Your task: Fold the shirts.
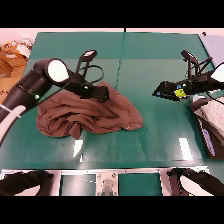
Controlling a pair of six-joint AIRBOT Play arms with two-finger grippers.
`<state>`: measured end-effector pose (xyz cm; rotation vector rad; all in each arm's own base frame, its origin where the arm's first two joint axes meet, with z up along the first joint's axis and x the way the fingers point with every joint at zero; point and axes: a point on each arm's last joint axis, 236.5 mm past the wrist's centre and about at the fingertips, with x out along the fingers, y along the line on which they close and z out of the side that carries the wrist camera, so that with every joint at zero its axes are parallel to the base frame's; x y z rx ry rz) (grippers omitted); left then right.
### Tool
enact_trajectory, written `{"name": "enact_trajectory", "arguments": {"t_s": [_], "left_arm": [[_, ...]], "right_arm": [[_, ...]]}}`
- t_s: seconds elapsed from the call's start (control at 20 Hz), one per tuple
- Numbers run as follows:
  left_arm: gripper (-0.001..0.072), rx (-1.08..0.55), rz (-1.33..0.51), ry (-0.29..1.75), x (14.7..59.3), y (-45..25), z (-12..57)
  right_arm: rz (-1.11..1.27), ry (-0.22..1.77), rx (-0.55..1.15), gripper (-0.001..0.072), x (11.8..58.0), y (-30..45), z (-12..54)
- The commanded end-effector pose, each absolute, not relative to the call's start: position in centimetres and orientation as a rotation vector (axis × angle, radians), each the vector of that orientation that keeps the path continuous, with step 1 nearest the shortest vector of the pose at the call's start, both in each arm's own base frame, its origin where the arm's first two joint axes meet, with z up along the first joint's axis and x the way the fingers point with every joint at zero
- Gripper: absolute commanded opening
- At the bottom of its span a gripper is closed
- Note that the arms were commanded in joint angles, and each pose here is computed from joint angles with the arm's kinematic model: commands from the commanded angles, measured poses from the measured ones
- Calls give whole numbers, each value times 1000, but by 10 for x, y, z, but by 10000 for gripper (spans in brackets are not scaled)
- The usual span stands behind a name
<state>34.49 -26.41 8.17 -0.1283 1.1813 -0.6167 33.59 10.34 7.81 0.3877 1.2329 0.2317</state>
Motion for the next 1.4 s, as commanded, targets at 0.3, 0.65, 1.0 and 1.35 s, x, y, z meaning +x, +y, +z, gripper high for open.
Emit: {"name": "enact_trajectory", "arguments": {"t_s": [0.3, 0.65, 1.0, 1.35], "left_arm": [[665, -146, -189, 1346, 377, -28, 56], [587, -288, 58, 1255, 389, 100, 7], [588, -426, -32, 1348, 414, 87, -93], [17, -526, -373, 1294, 419, 22, -73]], "right_arm": [[144, 1478, 500, 547, 268, 145, -52], [49, 1516, 668, 547, 291, 110, -85], [182, 1531, 808, 547, 307, 157, -115], [359, 1396, 910, 63, 343, 189, -90]]}}
